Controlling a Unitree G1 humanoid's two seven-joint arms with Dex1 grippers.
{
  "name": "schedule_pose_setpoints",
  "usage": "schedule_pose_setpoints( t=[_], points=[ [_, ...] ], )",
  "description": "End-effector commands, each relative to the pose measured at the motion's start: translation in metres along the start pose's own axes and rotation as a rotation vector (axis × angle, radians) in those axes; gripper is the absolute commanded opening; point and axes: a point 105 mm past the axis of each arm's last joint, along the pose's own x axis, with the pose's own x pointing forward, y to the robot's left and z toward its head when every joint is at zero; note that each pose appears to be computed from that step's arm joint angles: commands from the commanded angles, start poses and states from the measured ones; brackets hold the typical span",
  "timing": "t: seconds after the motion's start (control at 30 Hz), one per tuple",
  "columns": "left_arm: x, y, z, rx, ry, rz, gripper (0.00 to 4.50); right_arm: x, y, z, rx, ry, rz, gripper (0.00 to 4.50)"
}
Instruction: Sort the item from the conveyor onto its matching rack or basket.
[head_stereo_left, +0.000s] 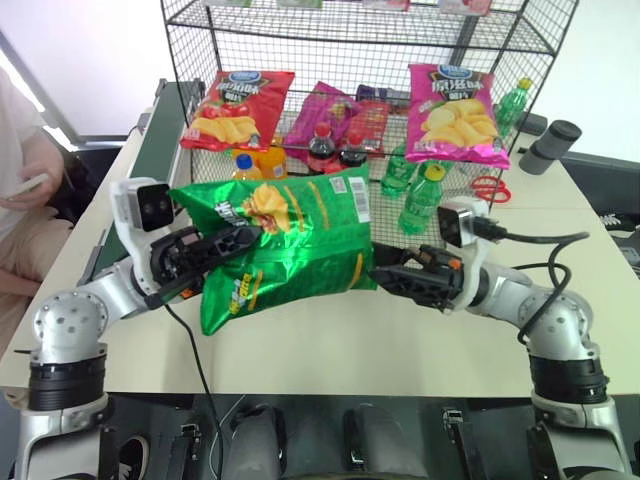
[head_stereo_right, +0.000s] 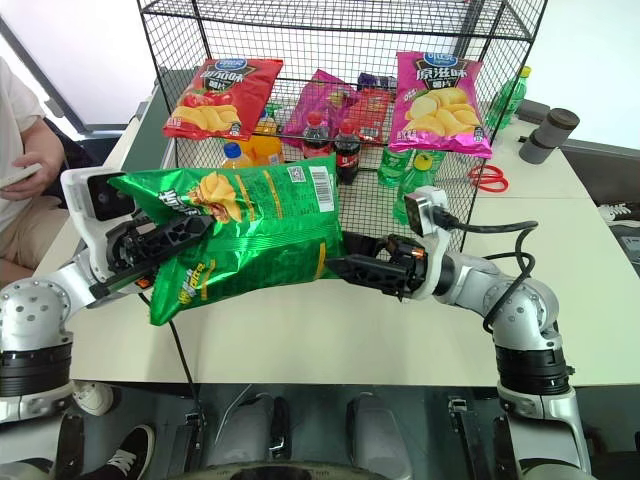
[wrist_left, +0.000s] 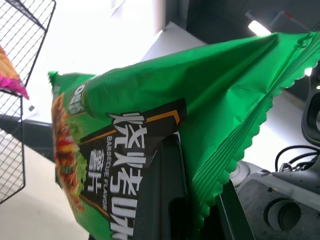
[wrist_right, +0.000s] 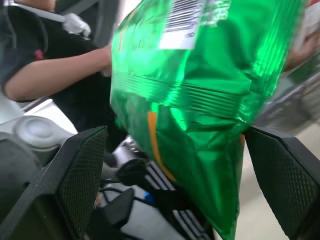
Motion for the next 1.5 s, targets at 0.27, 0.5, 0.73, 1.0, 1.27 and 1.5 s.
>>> schedule_pose_setpoints(
  t=[0.27, 0.5, 0.73, 1.0, 1.27, 1.5],
  points=[
    [0.003, -0.004, 0.006, -0.007, -0.036, -0.032, 0.01, 0.016, 0.014, 0.001, 0.034, -0.037, 0.077, 4.50],
    [-0.017, 0.009, -0.007, -0.034, -0.036, 0.054, 0.01, 0.015, 0.018, 0.015, 0.036, -0.099, 0.091, 4.50],
    [-0.021, 0.015, -0.009, -0.032, -0.046, 0.083, 0.01, 0.013, 0.011, 0.015, 0.026, -0.092, 0.048, 4.50],
    [-0.025, 0.015, -0.009, -0.028, -0.030, 0.100, 0.00, 0.010, 0.007, 0.012, 0.019, -0.066, 0.022, 3.81],
    [-0.027, 0.017, -0.012, -0.002, -0.011, 0.119, 0.00, 0.011, 0.010, 0.011, 0.002, -0.062, 0.035, 2.50],
    [-0.030, 0.021, -0.010, 0.045, -0.018, 0.146, 0.00, 0.011, 0.008, 0.006, -0.002, -0.041, 0.018, 1.19]
  ],
)
